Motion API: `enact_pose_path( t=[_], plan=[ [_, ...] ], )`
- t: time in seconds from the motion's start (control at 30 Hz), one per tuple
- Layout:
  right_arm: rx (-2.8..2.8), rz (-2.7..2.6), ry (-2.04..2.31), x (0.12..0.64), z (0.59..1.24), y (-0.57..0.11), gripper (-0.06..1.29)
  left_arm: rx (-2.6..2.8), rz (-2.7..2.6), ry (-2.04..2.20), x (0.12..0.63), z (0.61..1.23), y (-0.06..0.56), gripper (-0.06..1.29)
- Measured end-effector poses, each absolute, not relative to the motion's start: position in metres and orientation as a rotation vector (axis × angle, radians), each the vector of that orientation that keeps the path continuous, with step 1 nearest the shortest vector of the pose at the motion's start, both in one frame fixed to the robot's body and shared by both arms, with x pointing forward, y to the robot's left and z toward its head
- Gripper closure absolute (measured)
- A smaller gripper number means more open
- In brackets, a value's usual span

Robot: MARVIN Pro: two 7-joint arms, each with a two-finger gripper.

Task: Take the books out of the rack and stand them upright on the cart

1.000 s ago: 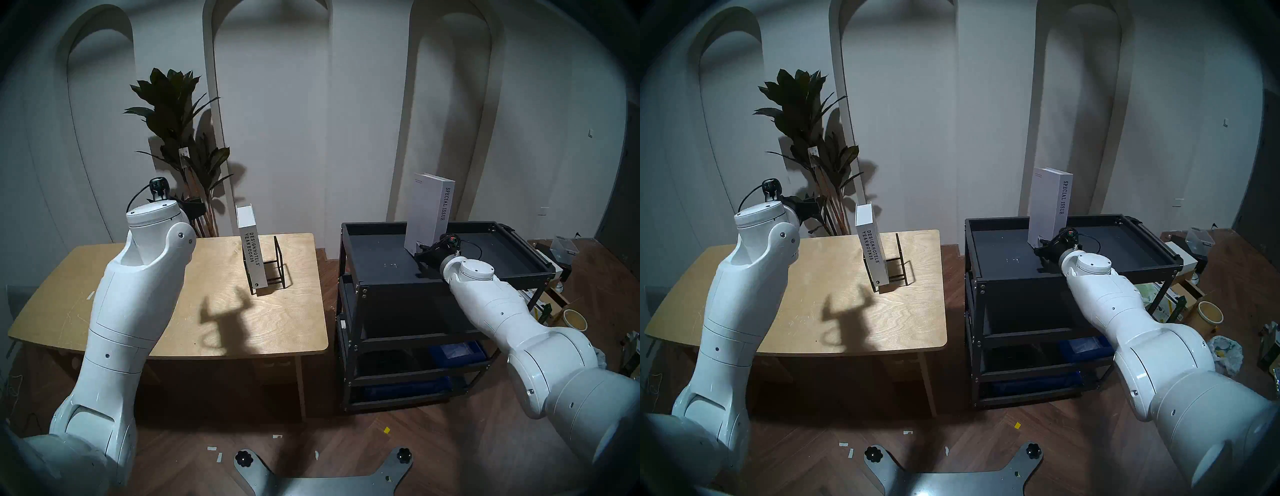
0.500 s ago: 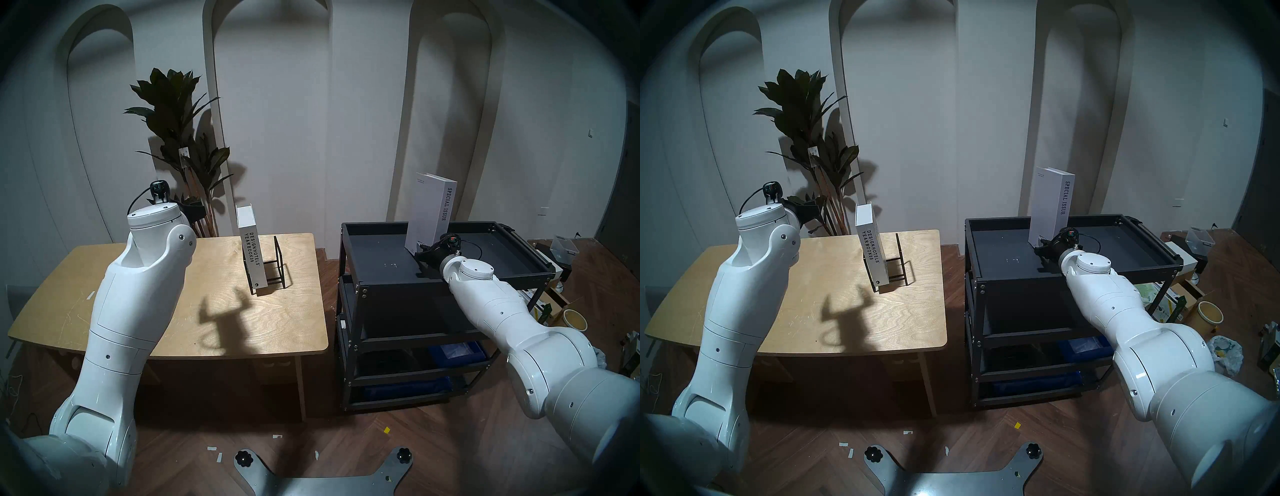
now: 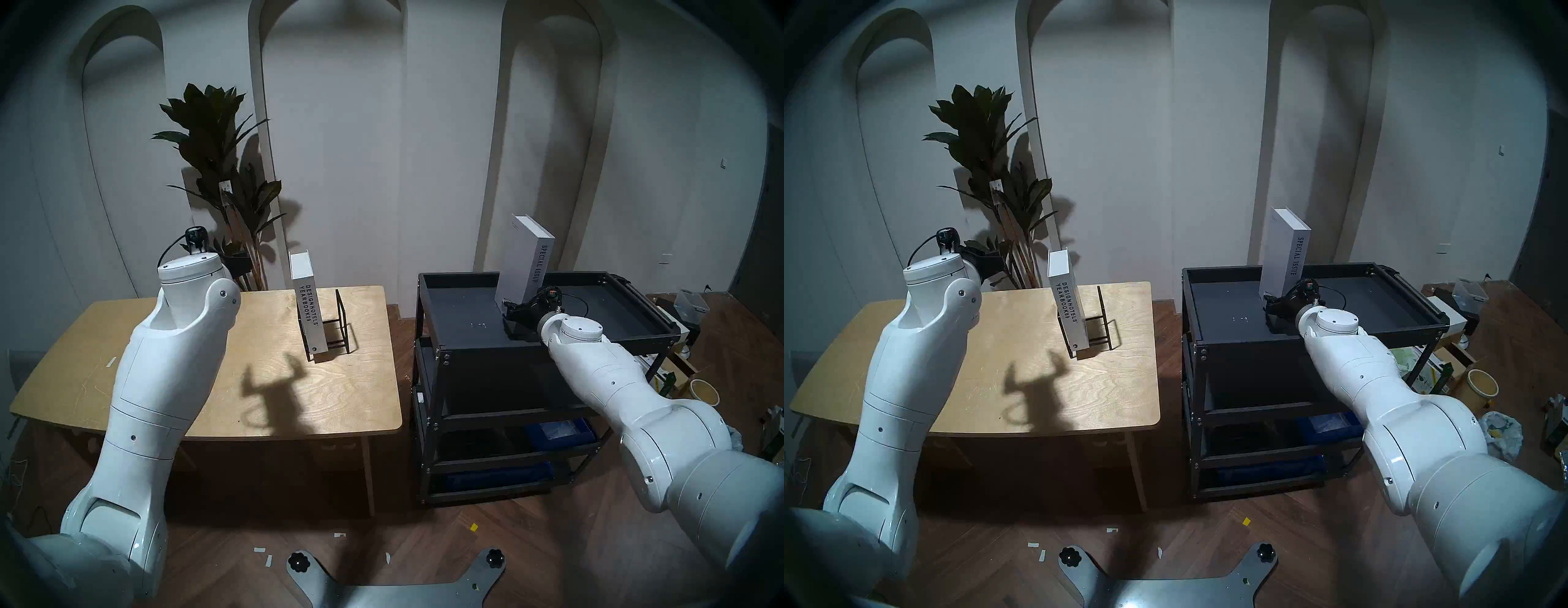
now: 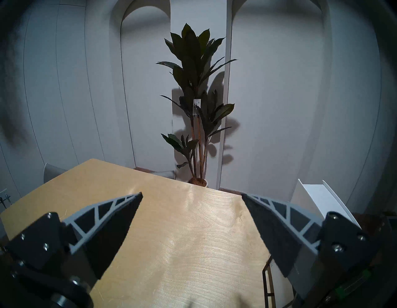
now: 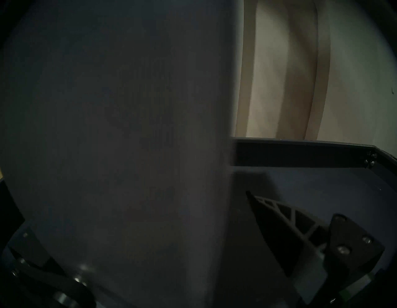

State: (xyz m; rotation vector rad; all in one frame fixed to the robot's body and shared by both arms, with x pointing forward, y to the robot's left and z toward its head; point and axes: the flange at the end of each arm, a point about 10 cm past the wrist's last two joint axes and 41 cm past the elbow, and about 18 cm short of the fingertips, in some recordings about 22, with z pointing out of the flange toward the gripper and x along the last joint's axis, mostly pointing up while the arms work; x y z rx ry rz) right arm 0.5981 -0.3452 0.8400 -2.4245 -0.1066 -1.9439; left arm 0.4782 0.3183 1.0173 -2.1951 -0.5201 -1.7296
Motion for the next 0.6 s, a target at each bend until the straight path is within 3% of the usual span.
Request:
enact_pose_path(
  t=[0.6],
  plan=[
    [-2.489,-1.913,-0.145,0.5998,0.8393,-0.3432,0.00,-2.209,-1.722,-0.510,0.4789,1.0127,0.3176,0.00]
  ],
)
